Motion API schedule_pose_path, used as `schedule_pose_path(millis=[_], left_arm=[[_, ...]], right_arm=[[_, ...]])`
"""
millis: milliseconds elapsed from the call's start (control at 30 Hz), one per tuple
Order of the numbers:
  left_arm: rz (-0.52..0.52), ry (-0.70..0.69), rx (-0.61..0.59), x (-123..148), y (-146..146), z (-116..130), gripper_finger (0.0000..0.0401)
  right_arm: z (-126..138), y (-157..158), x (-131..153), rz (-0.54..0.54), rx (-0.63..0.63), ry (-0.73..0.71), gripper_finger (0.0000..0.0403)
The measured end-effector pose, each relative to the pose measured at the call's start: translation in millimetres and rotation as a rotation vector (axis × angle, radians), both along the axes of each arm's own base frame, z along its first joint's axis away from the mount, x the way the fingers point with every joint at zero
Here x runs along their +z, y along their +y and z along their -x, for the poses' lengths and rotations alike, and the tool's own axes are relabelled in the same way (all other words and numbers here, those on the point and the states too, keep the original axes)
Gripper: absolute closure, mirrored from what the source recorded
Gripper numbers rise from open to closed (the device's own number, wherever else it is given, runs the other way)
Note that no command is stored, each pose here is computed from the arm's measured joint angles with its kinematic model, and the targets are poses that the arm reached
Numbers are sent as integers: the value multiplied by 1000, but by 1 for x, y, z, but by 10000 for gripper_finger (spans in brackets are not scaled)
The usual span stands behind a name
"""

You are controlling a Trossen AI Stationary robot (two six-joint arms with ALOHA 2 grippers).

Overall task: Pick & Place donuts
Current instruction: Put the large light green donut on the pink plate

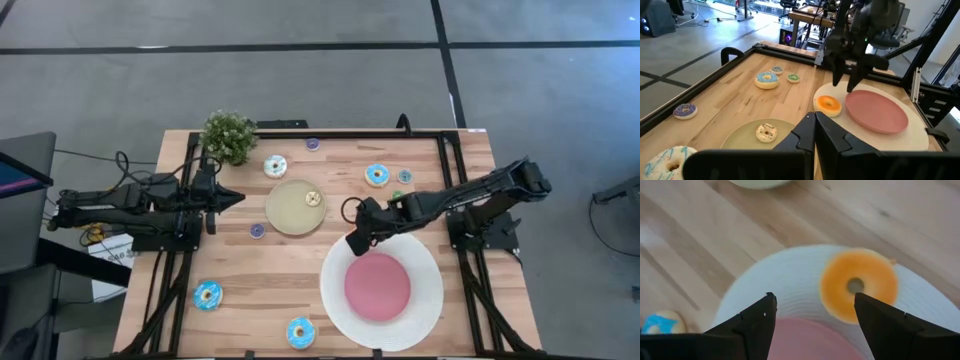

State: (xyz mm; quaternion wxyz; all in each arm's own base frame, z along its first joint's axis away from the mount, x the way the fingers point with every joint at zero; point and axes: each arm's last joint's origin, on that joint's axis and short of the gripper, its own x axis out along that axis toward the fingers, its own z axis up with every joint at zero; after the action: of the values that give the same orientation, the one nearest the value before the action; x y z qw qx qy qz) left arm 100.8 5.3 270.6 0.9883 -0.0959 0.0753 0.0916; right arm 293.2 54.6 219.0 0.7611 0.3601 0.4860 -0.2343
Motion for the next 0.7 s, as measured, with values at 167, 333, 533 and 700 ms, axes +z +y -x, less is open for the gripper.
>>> schedule_pose_path(millis=[167, 333, 533, 700], left_arm=[[0, 3, 1, 0, 0, 0, 401], [0, 20, 2, -2, 0, 0, 401], [0, 19, 2, -2, 0, 0, 401], [0, 30, 2, -3, 0, 1, 401]], right_arm=[[-14, 4, -26, 1, 38, 193, 145], [-34, 6, -26, 23, 67, 177, 145], [-51, 5, -41, 28, 98, 314, 145], [-67, 9, -53, 49, 132, 412, 145]])
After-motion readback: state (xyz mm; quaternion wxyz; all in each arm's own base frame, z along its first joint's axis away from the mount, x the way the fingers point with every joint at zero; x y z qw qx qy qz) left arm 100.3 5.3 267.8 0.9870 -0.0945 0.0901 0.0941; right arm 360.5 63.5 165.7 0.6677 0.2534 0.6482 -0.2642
